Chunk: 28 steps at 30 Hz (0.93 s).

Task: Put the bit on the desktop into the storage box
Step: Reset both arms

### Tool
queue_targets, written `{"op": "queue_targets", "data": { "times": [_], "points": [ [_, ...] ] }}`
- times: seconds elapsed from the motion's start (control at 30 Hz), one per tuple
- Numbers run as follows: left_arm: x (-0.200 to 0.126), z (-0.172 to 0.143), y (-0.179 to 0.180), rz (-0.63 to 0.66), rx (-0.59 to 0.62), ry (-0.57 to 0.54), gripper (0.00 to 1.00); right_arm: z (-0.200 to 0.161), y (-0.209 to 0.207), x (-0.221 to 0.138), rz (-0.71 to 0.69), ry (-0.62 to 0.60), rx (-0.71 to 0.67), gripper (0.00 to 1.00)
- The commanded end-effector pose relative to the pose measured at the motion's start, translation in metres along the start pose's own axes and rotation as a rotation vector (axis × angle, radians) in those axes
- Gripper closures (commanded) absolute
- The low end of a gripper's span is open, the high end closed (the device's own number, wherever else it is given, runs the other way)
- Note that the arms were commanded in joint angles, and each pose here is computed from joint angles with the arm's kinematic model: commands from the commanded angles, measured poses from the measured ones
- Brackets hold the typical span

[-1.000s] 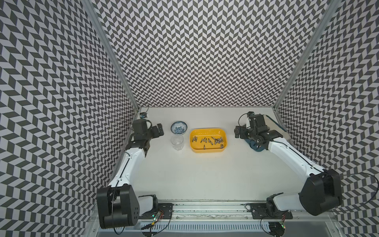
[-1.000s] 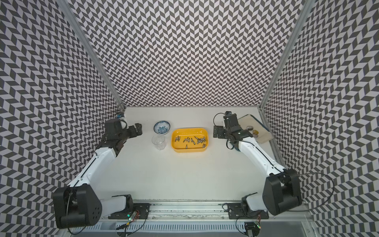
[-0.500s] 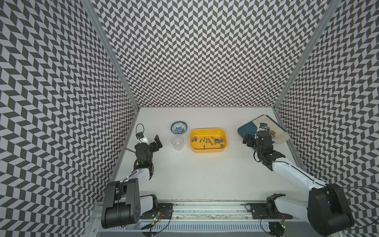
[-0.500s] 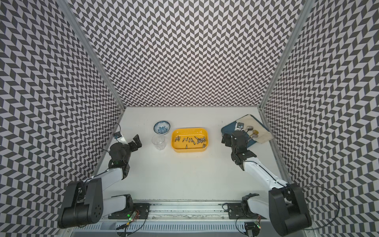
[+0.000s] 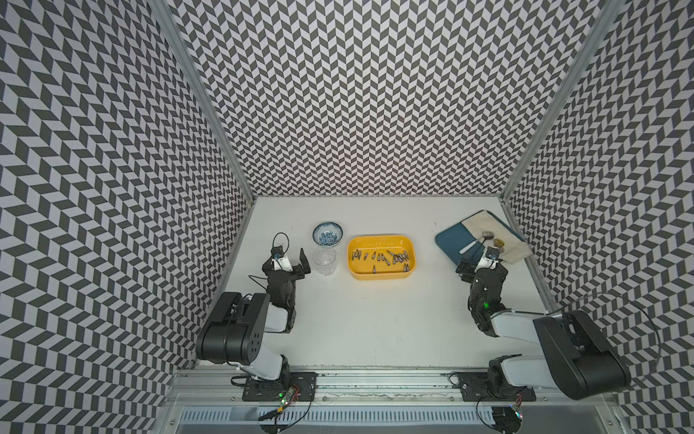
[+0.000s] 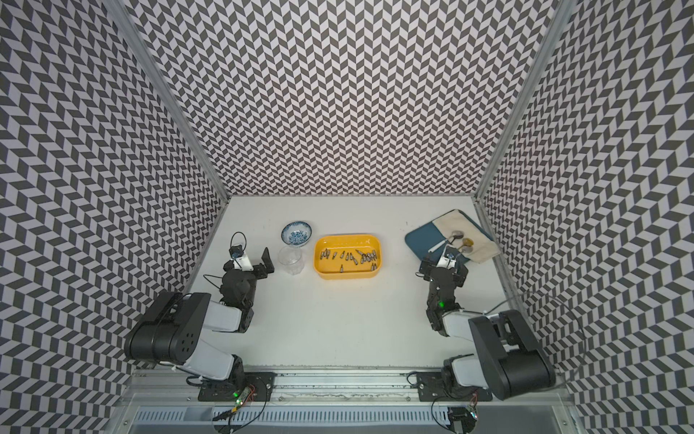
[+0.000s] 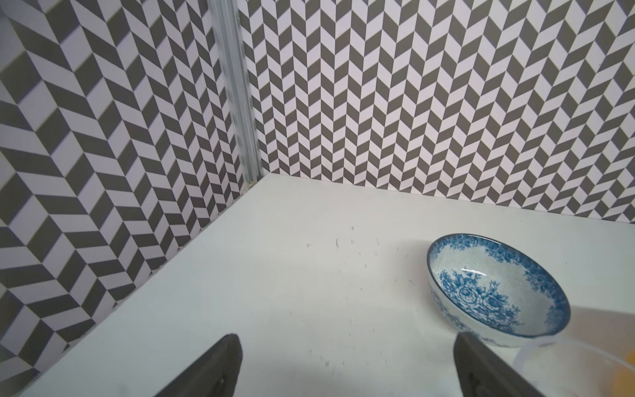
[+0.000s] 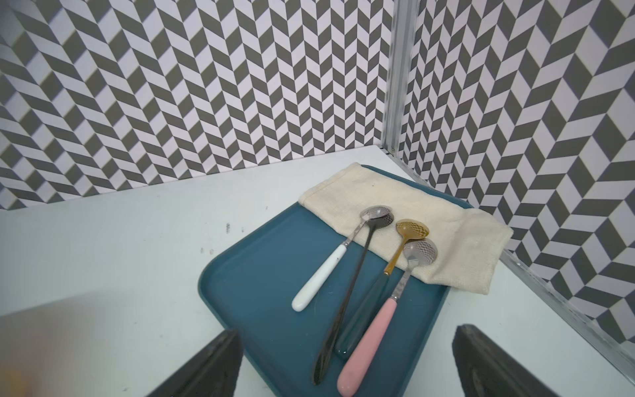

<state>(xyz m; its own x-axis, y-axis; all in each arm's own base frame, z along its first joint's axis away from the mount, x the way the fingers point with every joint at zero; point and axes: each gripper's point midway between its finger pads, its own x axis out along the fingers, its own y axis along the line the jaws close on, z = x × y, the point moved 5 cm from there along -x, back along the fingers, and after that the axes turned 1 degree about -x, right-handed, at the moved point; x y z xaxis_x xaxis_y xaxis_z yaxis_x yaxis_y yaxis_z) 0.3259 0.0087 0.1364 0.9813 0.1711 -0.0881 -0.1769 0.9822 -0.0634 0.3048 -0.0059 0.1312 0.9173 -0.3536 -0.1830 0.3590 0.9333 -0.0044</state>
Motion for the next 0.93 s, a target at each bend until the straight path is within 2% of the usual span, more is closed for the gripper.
{"op": "queue_targets", "data": {
  "times": [0.0,0.03,0.07,0.13,0.2,0.27,0.37,0.5,0.9],
  "points": [
    [0.002,0.012,0.001,0.027,0.011,-0.036,0.00,0.037,-0.008,-0.008,-0.005,-0.259,0.082,0.00],
    [-0.002,0.016,0.001,0.027,0.025,-0.078,0.00,0.038,-0.006,-0.013,0.010,-0.295,0.067,0.01],
    [-0.002,0.014,0.000,0.033,0.031,-0.079,0.00,0.037,0.002,-0.017,0.053,-0.294,0.025,0.01],
    [0.000,0.013,-0.001,0.030,0.023,-0.045,0.00,0.036,0.001,-0.022,0.065,-0.300,0.029,0.01],
    [-0.002,0.014,0.000,0.038,0.032,-0.074,0.00,0.034,0.003,-0.029,0.118,-0.318,0.019,0.01],
    [-0.004,0.014,-0.002,0.045,0.035,-0.066,0.00,0.028,0.006,-0.042,0.217,-0.343,-0.021,0.01],
    [-0.004,0.013,-0.002,0.046,0.037,-0.064,0.00,0.032,0.002,-0.047,0.201,-0.404,-0.004,0.01],
    [-0.003,0.013,-0.002,0.046,0.038,-0.065,0.00,0.030,0.008,-0.033,0.189,-0.356,-0.013,0.01],
    [0.003,0.013,0.003,0.024,0.010,-0.043,0.00,0.031,0.008,-0.033,0.190,-0.357,-0.011,0.01]
  ]
}}
